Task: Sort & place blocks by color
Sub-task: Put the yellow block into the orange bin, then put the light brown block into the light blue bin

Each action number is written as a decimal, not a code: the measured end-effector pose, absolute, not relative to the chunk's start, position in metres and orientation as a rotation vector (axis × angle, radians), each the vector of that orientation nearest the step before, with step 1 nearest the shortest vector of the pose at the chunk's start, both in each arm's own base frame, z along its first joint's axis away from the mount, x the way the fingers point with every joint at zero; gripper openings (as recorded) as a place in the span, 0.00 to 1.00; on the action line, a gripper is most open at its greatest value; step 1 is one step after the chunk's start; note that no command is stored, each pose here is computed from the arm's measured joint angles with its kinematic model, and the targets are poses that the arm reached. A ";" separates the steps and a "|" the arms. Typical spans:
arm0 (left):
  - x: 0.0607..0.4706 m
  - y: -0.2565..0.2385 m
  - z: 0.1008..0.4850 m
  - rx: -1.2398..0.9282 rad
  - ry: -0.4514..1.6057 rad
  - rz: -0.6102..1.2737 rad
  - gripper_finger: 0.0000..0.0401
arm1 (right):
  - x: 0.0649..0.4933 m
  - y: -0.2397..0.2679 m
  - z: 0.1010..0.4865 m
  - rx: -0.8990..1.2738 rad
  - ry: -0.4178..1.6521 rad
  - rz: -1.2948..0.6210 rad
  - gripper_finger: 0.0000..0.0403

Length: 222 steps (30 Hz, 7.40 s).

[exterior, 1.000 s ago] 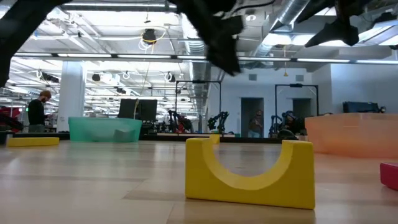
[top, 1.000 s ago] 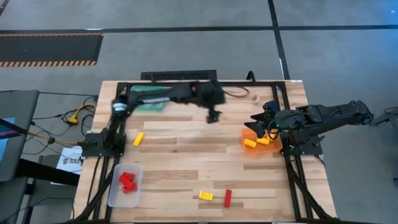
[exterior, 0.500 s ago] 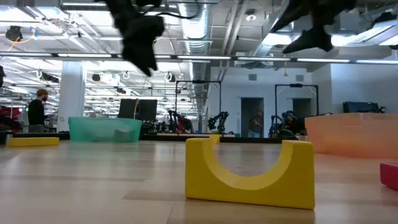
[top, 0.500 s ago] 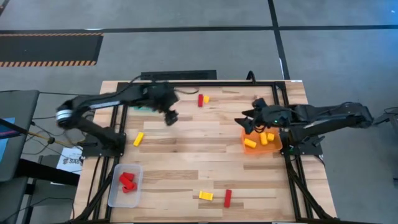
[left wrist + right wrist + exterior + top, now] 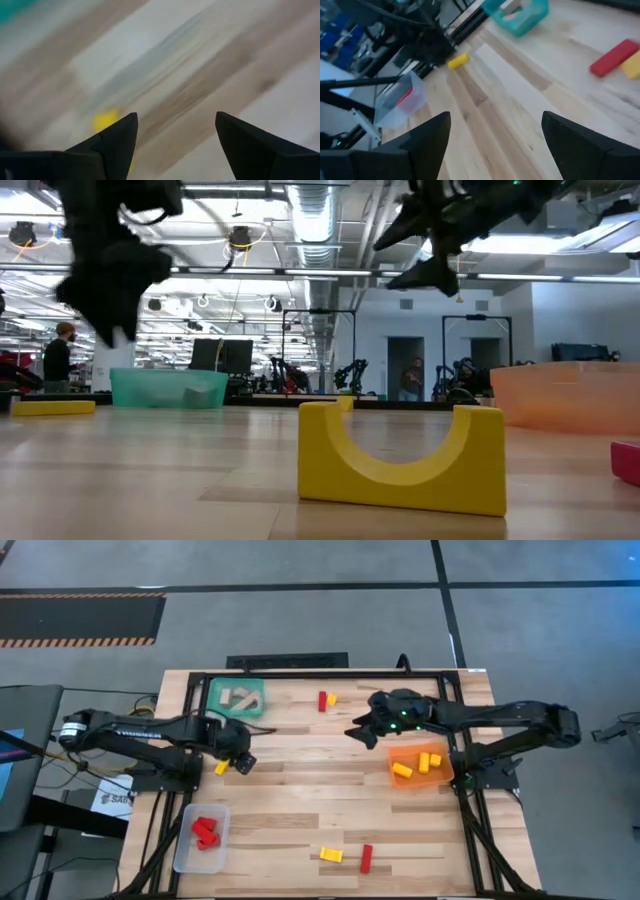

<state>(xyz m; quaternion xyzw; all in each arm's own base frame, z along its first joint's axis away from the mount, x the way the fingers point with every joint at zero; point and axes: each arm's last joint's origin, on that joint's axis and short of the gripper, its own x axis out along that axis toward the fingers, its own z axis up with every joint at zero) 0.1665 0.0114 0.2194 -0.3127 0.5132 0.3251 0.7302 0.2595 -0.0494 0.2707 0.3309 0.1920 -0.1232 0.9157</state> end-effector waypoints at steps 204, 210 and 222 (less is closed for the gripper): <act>0.247 0.026 0.260 -0.525 -0.158 0.213 0.58 | 0.332 -0.056 0.276 0.630 0.195 0.069 0.13; 0.249 0.026 0.260 -0.457 -0.116 0.220 0.58 | 0.342 -0.049 0.266 0.678 0.189 0.088 0.13; 0.249 0.024 0.255 -0.449 -0.053 0.181 0.58 | 0.348 -0.050 0.265 0.688 0.139 0.078 0.13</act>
